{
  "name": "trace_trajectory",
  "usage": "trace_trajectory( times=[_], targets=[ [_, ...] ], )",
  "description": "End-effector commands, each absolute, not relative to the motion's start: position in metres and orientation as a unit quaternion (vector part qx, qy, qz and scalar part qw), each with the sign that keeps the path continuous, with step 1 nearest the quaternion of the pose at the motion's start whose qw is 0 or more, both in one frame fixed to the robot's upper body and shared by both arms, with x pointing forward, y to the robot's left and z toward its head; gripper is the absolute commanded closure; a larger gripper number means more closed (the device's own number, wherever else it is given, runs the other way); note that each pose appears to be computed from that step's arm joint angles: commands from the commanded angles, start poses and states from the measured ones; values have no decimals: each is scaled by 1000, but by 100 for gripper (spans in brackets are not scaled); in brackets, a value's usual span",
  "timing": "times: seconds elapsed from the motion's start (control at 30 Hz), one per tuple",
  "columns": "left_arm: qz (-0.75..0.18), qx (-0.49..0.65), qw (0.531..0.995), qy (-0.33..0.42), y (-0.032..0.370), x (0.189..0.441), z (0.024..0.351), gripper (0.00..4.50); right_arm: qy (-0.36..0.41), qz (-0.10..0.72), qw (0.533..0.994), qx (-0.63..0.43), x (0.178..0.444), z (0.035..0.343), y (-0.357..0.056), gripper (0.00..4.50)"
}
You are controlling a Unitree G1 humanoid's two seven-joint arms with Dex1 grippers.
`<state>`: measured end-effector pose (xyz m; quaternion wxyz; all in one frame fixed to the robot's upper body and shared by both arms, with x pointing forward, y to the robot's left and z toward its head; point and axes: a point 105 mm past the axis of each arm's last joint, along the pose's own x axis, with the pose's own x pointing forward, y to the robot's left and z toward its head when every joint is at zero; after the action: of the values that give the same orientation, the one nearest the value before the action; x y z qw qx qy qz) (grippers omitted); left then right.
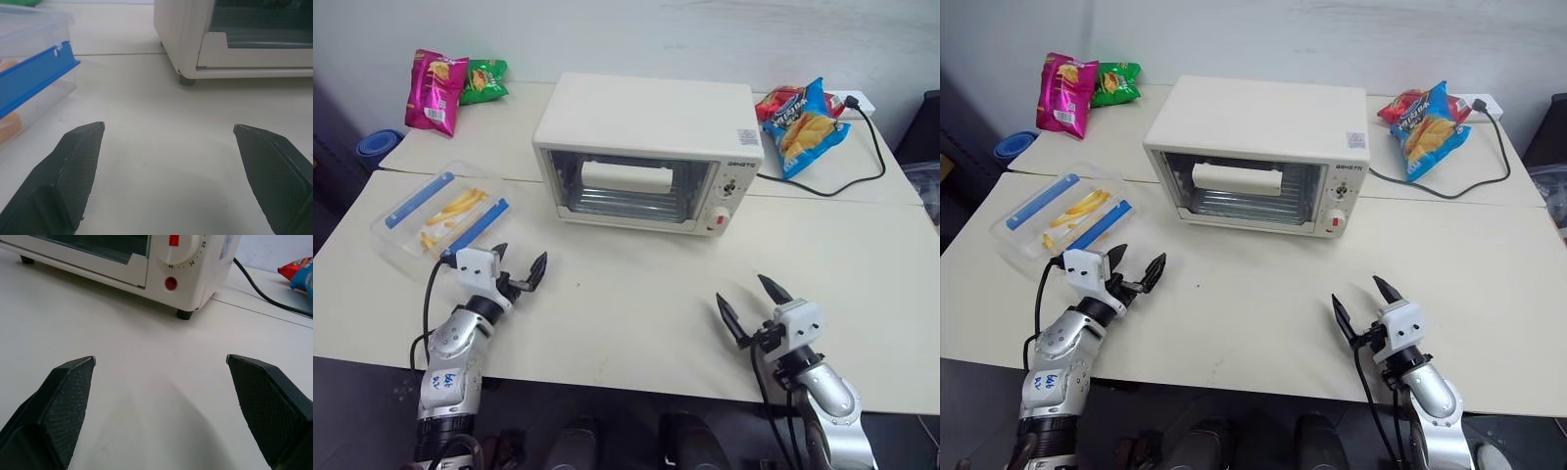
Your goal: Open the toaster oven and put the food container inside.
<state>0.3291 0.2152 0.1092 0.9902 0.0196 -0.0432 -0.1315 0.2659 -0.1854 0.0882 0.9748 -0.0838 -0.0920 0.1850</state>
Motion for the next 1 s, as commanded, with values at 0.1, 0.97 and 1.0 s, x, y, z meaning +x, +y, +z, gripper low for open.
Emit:
trace_trajectory(
  times=[0.1, 0.97, 1.0],
  targets=[
    [-168, 24, 983, -72, 214, 325, 128, 0, -114, 245, 960, -71, 254, 111, -169, 2],
    [-461, -2, 887, -1, 229, 260, 201, 0, -30, 480, 876, -37, 320, 213, -71, 2],
    [-460, 0, 888, -4, 229, 260, 202, 0, -29, 479, 876, -38, 321, 213, -72, 2]
  ],
)
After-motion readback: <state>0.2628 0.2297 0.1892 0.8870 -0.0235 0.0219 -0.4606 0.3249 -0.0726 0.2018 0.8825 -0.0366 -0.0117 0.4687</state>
